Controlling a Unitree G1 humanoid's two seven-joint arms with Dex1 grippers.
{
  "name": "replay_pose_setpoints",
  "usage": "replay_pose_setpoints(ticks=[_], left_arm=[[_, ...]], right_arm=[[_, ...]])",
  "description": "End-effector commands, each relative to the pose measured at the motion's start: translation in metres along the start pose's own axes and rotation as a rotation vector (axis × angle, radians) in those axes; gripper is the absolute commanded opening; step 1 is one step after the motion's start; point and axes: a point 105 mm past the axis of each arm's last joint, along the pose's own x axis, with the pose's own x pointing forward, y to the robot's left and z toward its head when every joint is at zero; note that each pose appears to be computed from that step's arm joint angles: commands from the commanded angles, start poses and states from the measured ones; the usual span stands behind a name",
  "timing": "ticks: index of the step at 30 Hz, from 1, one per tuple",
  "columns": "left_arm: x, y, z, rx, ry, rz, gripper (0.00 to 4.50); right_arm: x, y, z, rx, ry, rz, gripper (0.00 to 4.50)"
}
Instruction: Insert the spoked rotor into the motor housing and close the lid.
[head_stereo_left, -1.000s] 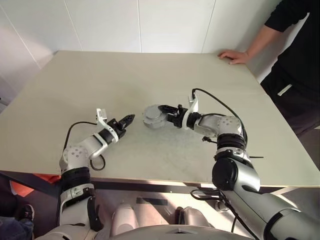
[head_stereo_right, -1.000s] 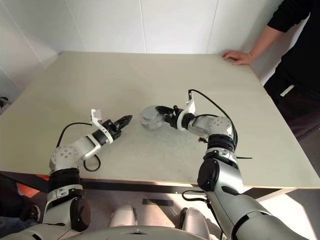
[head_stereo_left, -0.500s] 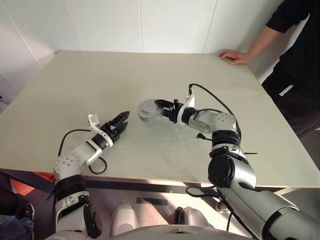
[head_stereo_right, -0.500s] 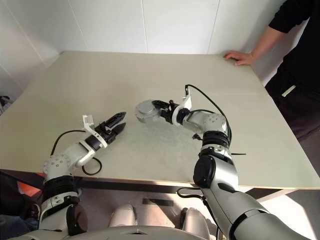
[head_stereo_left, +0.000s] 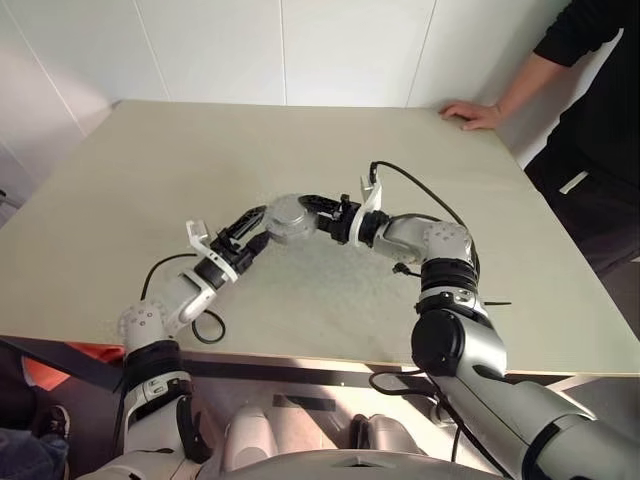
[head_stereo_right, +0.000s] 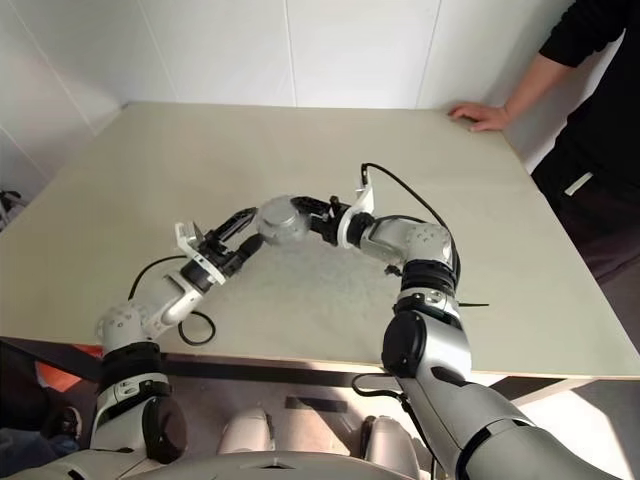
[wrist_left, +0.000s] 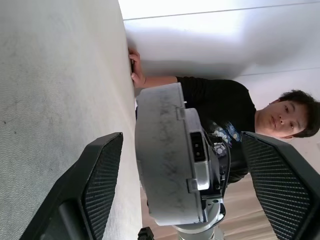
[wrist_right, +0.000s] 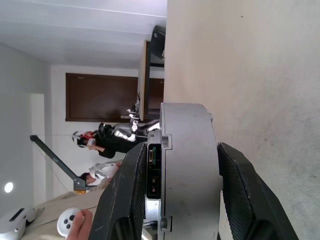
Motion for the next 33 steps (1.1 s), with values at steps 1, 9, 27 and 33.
replay_pose_setpoints(ticks=[1, 9, 27, 33], left_arm=[[0.011, -0.017, -0.003, 0.001, 0.032, -0.075, 4.00], [0.023, -0.026, -0.014, -0.006, 0.070, -0.126, 4.00], [0.025, -0.021, -0.010, 0.023, 0.045, -0.099, 2.11], [0.025, -0.018, -0.005, 0.064, 0.017, -0.076, 2.11]], right_arm=[[0.000, 0.037, 0.007, -0.058, -0.018, 0.119, 2.06], [0.000, 0.037, 0.004, -0.073, -0.016, 0.119, 2.06], [-0.001, 0.038, 0.001, -0.130, -0.024, 0.132, 2.74], [0.002, 0.024, 0.021, -0.226, -0.154, -0.005, 4.48]])
